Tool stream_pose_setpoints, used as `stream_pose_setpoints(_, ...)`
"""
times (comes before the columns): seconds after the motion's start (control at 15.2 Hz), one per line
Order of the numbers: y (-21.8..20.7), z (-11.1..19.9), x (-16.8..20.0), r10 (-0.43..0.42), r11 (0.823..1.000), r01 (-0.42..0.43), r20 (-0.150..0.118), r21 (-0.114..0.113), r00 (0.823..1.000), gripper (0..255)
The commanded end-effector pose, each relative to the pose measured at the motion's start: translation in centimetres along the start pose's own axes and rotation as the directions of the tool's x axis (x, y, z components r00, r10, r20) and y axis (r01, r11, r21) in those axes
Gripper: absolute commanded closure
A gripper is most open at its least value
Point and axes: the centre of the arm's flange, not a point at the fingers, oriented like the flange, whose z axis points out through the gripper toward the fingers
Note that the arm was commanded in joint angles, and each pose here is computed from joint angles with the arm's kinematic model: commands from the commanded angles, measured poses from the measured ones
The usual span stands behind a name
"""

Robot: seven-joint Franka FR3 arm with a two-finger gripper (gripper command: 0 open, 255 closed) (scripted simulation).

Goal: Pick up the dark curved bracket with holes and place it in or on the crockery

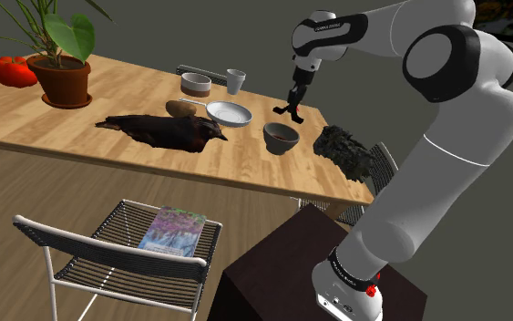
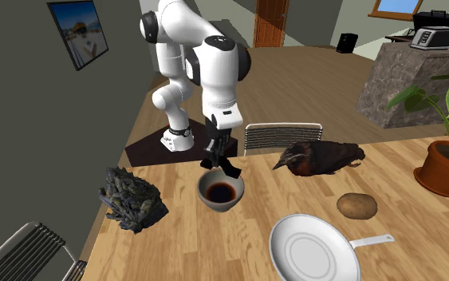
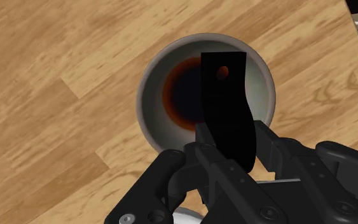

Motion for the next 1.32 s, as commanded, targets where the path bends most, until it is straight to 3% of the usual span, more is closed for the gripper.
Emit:
stream_pose_setpoints(0.0,0.1,1.0,0.0,0.000,1.000,0.000,0.000,0.000,1.000,255)
stream_pose_setpoints(0.79,-0.1,7.3,0.2,0.000,1.000,0.000,0.000,0.000,1.000,255)
stream_pose_setpoints(1.25,-0.1,7.3,0.2,0.000,1.000,0.000,0.000,0.000,1.000,255)
